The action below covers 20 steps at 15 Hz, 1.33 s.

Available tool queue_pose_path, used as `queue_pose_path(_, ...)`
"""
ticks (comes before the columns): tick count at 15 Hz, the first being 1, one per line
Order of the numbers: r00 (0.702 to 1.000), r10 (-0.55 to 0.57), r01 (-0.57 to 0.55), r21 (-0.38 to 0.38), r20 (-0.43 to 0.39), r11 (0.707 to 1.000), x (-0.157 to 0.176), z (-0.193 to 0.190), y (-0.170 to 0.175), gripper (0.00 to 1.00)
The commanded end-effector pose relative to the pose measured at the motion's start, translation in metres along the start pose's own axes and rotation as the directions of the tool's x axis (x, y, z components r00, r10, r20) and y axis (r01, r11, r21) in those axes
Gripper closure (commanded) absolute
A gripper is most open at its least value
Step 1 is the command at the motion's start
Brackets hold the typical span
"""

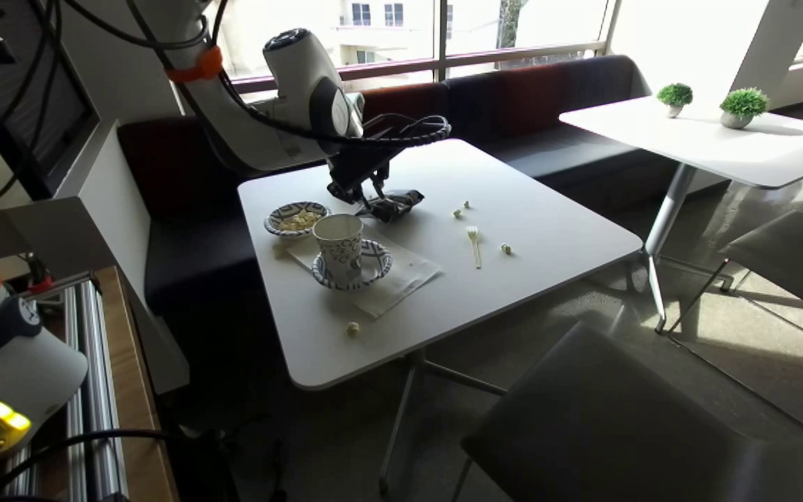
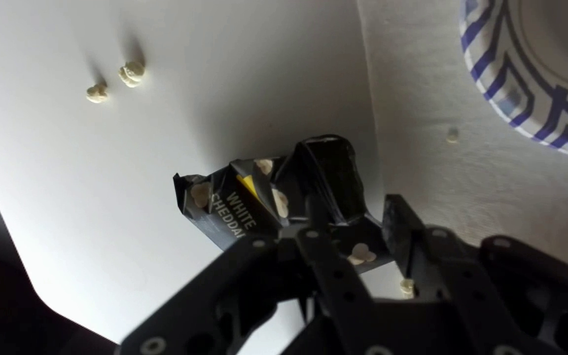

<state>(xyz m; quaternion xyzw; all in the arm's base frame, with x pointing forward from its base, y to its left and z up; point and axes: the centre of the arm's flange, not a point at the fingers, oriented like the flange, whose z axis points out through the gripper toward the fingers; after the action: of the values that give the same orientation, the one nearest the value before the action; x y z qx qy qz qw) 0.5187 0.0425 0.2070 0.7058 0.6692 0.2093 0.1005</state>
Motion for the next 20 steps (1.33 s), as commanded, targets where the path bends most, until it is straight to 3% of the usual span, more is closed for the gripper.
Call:
queue_pose_path(1,1.0,-0.015,0.015,0.0,-0.012,1.0,-0.005,-0.004,-0.009,0.94)
queue_pose_path(2,1.0,-0.01,0.01,0.0,-0.017,1.0,-0.007,-0.003,-0.011,1.0)
queue_pose_path(11,0.998,-0.055,0.057,0.029,-0.036,0.998,-0.009,0.017,-0.024,1.0)
queue_pose_path(16,0.996,-0.087,0.086,-0.031,-0.016,0.996,-0.016,0.022,-0.009,1.0)
queue_pose_path(20,0.996,-0.085,0.085,-0.002,-0.04,0.996,-0.01,0.033,-0.002,1.0)
